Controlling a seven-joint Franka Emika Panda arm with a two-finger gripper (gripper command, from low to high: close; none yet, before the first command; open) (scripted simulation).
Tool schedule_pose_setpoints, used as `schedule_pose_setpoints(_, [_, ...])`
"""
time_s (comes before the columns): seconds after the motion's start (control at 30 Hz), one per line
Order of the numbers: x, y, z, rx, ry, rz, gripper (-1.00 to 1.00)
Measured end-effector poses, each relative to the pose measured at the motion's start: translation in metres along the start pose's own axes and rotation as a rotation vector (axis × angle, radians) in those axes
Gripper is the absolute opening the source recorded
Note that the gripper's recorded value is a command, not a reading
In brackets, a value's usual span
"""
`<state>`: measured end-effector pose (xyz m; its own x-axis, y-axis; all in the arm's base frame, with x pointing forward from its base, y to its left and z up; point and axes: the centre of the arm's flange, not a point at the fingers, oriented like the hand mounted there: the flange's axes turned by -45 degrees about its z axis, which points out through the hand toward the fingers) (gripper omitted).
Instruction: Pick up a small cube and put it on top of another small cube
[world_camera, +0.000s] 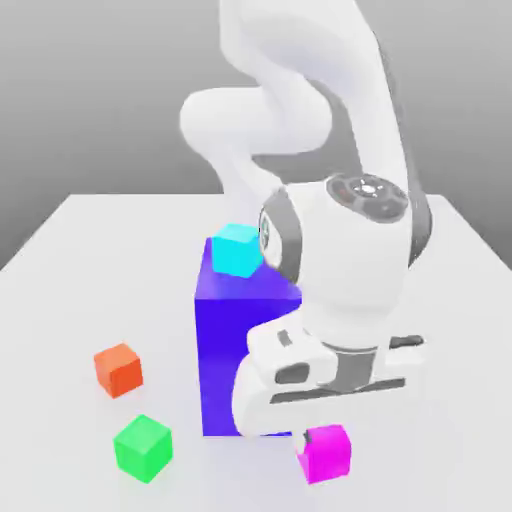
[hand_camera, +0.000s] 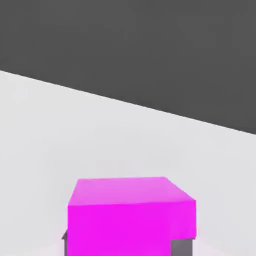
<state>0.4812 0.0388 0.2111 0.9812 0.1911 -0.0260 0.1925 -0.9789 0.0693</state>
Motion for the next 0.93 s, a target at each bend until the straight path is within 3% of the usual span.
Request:
schedule_pose_setpoints(0.47, [-0.090, 0.164, -0.018, 0.064, 0.013, 0.249, -1.00])
schedule_pose_setpoints(0.67, [-0.091, 0.163, 0.032, 0.072, 0.018, 0.247, -1.00])
schedule_pose_setpoints(0.7, [-0.092, 0.163, 0.041, 0.072, 0.018, 0.248, 1.00])
schedule_pose_setpoints(0.93, [-0.092, 0.163, 0.042, 0.072, 0.018, 0.248, 1.00])
